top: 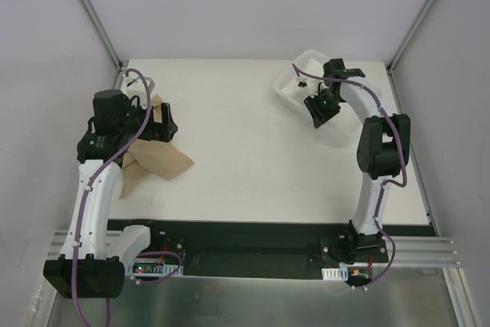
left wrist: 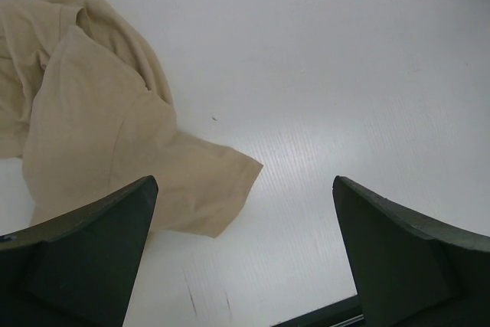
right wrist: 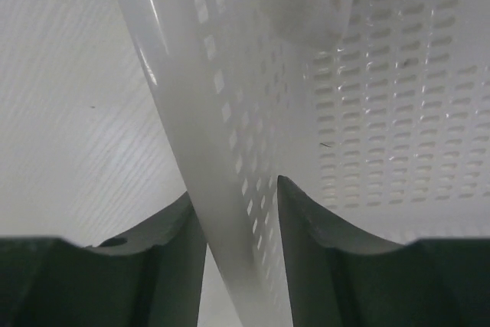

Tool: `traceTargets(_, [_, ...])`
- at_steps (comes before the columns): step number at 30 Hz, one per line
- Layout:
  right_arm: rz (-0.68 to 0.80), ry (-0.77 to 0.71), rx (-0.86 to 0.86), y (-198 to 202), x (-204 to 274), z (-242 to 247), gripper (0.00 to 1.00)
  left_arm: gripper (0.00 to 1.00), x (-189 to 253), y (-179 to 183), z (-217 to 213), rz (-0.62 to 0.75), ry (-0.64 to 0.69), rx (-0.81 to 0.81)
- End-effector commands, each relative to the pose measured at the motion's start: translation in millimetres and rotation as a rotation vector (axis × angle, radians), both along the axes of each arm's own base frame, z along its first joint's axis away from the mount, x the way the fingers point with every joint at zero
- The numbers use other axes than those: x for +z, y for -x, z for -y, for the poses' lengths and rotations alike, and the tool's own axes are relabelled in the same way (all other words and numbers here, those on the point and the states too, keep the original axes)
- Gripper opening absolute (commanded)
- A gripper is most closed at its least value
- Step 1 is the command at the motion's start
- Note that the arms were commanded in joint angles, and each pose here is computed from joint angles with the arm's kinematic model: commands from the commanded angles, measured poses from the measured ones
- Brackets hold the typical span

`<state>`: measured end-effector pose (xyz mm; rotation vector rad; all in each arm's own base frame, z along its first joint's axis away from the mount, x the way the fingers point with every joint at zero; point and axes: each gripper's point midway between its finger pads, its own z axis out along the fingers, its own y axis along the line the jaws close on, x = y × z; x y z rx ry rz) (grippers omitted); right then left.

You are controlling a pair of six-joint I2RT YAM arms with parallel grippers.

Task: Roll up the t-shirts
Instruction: Move the bin to the corner of the board.

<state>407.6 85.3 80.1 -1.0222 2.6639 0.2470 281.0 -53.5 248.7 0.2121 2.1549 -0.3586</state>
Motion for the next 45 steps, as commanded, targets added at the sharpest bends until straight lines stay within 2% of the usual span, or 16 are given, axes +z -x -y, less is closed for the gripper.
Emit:
traceTargets(1, [0.072,0.097,-0.147,-20,3,24,0.36,0.99,4,1,2,0.015,0.008,-0.018])
traceTargets(4, [0.080,0.104,-0.225,-22,3,33,0.28,0.99,4,-1,2,0.014,0.011,-0.022])
traceTargets(5, [0.087,0.111,-0.253,-23,4,38,0.21,0.99,4,-2,3,0.011,0.013,-0.024])
traceTargets(7, [0.107,0.112,-0.306,-27,8,42,0.14,0.99,3,-3,3,0.005,0.013,-0.027])
traceTargets(8, [0.113,0.112,-0.358,-28,10,46,0.06,0.99,2,-4,3,0.001,0.014,-0.026])
traceTargets(10, [0.138,0.128,-0.418,-33,14,53,0.01,0.99,1,-6,3,-0.004,0.015,-0.027])
traceTargets(15, [0.176,0.163,-0.588,-45,14,72,0.01,0.99,0,-10,3,-0.012,0.009,-0.032])
traceTargets(23, [0.288,0.216,-0.822,-90,12,94,0.01,0.99,-7,-16,-2,-0.047,-0.026,-0.039])
traceTargets(28, [0.325,0.212,-0.842,-112,11,95,0.01,0.99,-12,-24,-9,-0.069,-0.076,-0.039])
traceTargets(34, [0.317,0.221,-0.821,-117,2,98,0.01,0.99,-15,-30,-16,-0.070,-0.131,-0.043])
traceTargets(41, [0.303,0.224,-0.617,-122,-4,107,0.01,0.99,-27,-27,-23,-0.077,-0.198,-0.073])
traceTargets(45, [0.331,0.248,-0.610,-128,-1,119,0.01,0.99,-32,-23,-20,-0.088,-0.185,-0.079])
